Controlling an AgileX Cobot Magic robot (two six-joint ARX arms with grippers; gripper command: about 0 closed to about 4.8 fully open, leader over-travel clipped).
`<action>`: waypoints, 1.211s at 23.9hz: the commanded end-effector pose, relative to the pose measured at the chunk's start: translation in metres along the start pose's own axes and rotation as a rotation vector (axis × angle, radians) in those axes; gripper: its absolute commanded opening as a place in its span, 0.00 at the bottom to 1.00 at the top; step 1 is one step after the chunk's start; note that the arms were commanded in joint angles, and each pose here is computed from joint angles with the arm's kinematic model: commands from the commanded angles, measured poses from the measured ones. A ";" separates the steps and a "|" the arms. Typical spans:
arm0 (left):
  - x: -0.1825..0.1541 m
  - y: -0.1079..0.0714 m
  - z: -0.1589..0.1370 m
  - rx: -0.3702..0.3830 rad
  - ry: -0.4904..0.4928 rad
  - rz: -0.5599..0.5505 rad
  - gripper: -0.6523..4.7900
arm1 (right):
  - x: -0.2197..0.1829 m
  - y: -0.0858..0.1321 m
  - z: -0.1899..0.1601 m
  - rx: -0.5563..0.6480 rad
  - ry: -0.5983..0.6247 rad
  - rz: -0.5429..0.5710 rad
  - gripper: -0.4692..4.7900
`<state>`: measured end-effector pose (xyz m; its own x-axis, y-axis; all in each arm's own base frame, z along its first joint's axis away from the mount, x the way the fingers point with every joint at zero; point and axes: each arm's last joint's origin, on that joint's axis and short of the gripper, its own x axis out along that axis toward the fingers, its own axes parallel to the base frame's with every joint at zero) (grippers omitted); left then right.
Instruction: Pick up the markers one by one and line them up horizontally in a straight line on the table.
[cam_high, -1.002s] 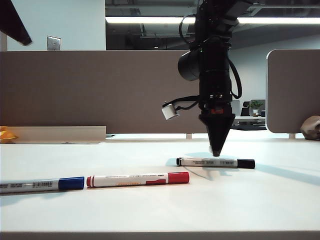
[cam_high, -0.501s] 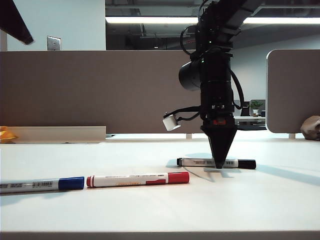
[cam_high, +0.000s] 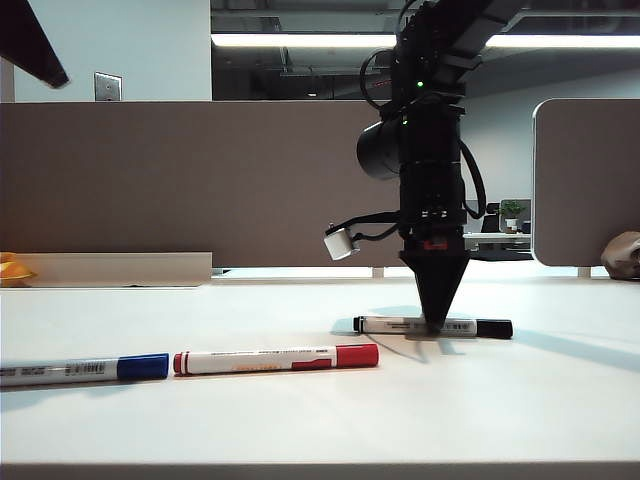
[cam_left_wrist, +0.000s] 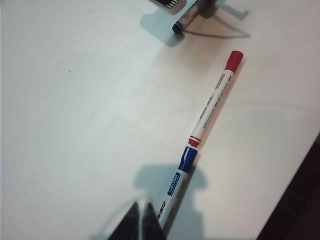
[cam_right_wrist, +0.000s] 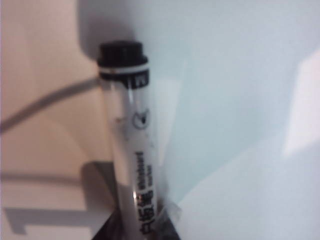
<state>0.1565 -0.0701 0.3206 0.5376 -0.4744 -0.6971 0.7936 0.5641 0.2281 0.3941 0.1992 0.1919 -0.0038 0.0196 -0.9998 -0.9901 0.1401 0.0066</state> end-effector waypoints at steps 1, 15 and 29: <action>-0.001 0.000 0.001 0.002 -0.010 0.001 0.15 | -0.002 0.001 0.000 -0.003 -0.003 0.000 0.25; -0.001 0.000 0.000 0.001 -0.005 -0.003 0.15 | 0.005 0.009 -0.005 0.017 0.048 0.080 0.18; -0.001 0.000 0.000 0.002 -0.005 -0.003 0.15 | -0.006 0.021 -0.013 -0.035 0.043 0.107 0.18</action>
<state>0.1560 -0.0699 0.3201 0.5326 -0.4724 -0.7023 0.7953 0.5632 0.2243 0.3741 0.1893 0.1908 -0.1172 -0.0328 -0.9926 -0.9874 0.1113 0.1129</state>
